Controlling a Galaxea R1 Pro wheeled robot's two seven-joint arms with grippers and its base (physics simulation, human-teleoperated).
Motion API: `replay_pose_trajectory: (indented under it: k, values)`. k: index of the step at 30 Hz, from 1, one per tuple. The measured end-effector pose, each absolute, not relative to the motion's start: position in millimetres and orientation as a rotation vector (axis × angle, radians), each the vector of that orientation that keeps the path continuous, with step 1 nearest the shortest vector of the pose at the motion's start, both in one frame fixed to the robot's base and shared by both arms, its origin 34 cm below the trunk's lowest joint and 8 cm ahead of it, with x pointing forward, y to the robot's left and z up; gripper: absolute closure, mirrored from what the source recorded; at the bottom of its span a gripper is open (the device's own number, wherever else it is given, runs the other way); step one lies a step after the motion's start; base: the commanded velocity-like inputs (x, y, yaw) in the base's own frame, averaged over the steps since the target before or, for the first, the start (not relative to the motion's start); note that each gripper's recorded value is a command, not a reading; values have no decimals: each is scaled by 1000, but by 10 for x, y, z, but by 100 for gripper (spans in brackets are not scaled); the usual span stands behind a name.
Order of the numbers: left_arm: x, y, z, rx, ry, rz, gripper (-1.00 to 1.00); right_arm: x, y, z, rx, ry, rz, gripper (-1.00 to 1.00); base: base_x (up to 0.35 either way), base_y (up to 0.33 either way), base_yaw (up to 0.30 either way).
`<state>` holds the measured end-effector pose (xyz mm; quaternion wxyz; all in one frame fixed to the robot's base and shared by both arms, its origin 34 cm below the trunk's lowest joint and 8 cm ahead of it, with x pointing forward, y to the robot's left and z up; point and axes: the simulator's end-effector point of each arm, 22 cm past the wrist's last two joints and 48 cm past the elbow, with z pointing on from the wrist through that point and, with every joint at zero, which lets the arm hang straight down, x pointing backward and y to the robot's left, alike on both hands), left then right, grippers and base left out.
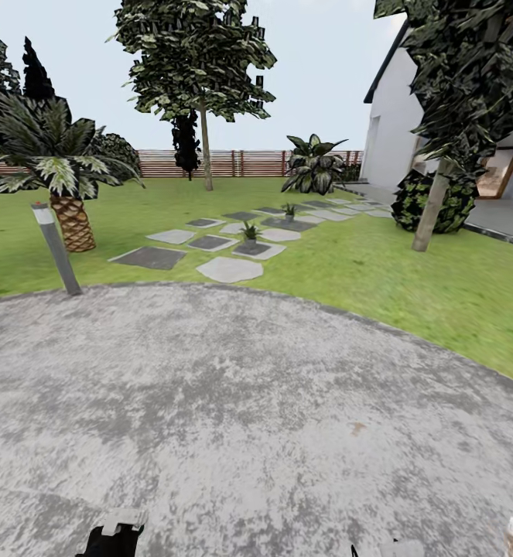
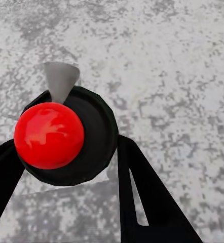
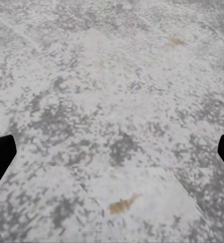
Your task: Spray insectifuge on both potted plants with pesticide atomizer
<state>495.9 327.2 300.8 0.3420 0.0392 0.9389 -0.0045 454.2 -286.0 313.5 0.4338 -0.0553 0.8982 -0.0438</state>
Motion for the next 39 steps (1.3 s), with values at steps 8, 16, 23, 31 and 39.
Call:
replay_pose_trajectory:
  k: [8, 16, 23, 31, 39]
  values:
    - [4959, 3272, 3008, 102, 2441, -12, 100, 4536, -2861, 3130, -138, 2239, -109, -100, 336, 19, 0]
    - [4955, 3271, 3005, 100, 2442, -12, 100, 4538, -2872, 3133, -137, 2238, -113, -100, 336, 0, 0]
    - [4955, 3272, 3005, 100, 2442, -12, 100, 4538, -2880, 3134, -136, 2237, -115, -100, 337, 0, 0]
    - [4955, 3272, 3005, 100, 2442, -12, 100, 4537, -2876, 3132, -137, 2239, -114, -100, 336, 0, 0]
    - [4954, 3272, 3004, 100, 2442, -12, 100, 4538, -2879, 3134, -136, 2238, -115, -100, 336, 0, 0]
